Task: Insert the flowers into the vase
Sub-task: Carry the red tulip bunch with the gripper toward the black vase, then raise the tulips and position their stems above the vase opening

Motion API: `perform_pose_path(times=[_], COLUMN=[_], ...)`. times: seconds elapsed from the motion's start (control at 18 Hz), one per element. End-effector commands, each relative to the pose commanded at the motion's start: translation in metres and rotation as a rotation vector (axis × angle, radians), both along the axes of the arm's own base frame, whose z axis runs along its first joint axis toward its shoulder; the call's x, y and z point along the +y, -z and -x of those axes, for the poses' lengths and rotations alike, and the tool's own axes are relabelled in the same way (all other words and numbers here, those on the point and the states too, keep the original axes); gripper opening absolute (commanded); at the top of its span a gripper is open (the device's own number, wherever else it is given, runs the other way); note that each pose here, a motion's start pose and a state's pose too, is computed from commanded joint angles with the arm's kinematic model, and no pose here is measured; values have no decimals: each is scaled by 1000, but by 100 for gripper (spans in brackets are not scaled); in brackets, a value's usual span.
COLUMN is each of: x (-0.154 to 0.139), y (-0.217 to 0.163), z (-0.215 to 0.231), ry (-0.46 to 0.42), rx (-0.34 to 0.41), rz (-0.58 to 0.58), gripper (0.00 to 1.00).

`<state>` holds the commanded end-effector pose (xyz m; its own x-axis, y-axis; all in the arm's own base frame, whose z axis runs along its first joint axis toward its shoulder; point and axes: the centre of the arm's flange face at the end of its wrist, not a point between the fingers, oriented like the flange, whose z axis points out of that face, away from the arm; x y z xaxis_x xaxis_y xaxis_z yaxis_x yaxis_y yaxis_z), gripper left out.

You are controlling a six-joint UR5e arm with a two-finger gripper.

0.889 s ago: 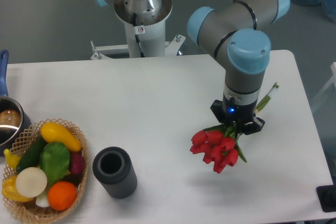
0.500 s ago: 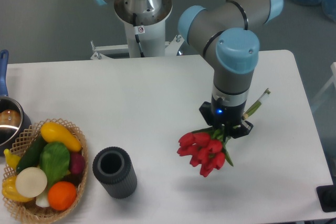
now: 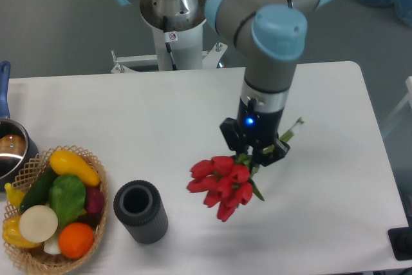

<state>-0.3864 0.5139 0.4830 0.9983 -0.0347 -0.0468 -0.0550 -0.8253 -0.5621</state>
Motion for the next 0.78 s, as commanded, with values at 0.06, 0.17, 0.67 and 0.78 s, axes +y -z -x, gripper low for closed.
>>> perform_pose_path(times=[0.06,0.17,0.67,0.78], x=[1,2,13,15], y=[-12,-30,-55,-52], z=[-6,-13,-9,-5], ry=[0,8,5,4], rx=[-1,10,-174,-176], rz=[-49,-121,-408,-406], gripper=[0,0,0,0])
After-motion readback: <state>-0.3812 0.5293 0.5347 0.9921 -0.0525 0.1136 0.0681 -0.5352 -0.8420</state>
